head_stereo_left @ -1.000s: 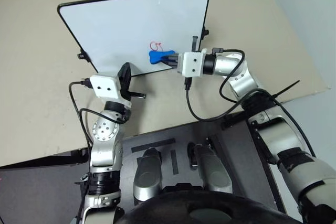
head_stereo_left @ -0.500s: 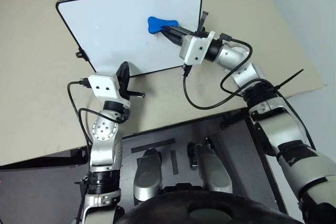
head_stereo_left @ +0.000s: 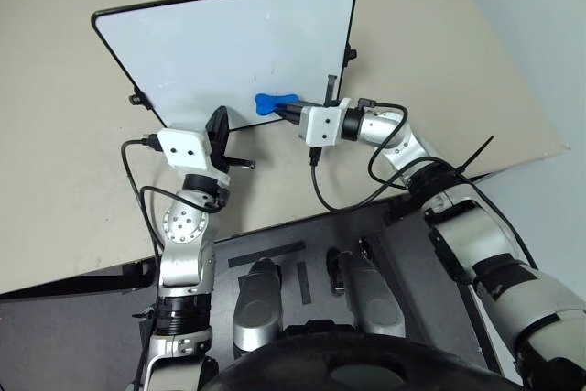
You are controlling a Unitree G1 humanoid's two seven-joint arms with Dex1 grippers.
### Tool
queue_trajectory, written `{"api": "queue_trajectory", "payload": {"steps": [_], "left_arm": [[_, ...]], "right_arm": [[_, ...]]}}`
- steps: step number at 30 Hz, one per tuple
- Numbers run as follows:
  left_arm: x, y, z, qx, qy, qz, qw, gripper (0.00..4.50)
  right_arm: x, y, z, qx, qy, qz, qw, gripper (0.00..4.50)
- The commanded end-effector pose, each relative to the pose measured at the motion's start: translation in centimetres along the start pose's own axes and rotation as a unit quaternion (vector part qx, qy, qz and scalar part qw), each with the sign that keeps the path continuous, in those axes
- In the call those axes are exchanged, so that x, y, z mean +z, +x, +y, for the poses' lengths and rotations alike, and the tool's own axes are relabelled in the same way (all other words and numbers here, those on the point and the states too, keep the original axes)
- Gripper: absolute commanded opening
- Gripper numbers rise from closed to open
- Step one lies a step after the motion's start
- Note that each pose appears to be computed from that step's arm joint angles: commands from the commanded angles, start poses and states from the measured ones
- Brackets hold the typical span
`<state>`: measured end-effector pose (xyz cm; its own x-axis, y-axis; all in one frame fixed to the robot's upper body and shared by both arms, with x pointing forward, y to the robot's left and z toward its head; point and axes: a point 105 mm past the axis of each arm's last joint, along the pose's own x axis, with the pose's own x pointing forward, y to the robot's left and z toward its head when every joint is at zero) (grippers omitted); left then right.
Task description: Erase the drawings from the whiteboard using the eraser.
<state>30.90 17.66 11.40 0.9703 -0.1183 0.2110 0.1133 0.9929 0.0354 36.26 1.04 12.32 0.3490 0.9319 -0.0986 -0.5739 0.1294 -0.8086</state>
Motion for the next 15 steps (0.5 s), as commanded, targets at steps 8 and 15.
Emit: {"api": "queue_trajectory", "payload": {"steps": [8,15], "left_arm": [[1.2,0.2,-0.1,-0.006,0.008,-0.024,1.000,0.00],[1.2,0.4,-0.2,-0.009,0.008,-0.024,1.000,0.00]], "right_arm": [[3.8,-0.9,-7.1,-0.153,-0.063,-0.068,0.984,0.04],[3.9,-2.0,-8.1,-0.194,-0.056,-0.065,0.977,0.04]]}}
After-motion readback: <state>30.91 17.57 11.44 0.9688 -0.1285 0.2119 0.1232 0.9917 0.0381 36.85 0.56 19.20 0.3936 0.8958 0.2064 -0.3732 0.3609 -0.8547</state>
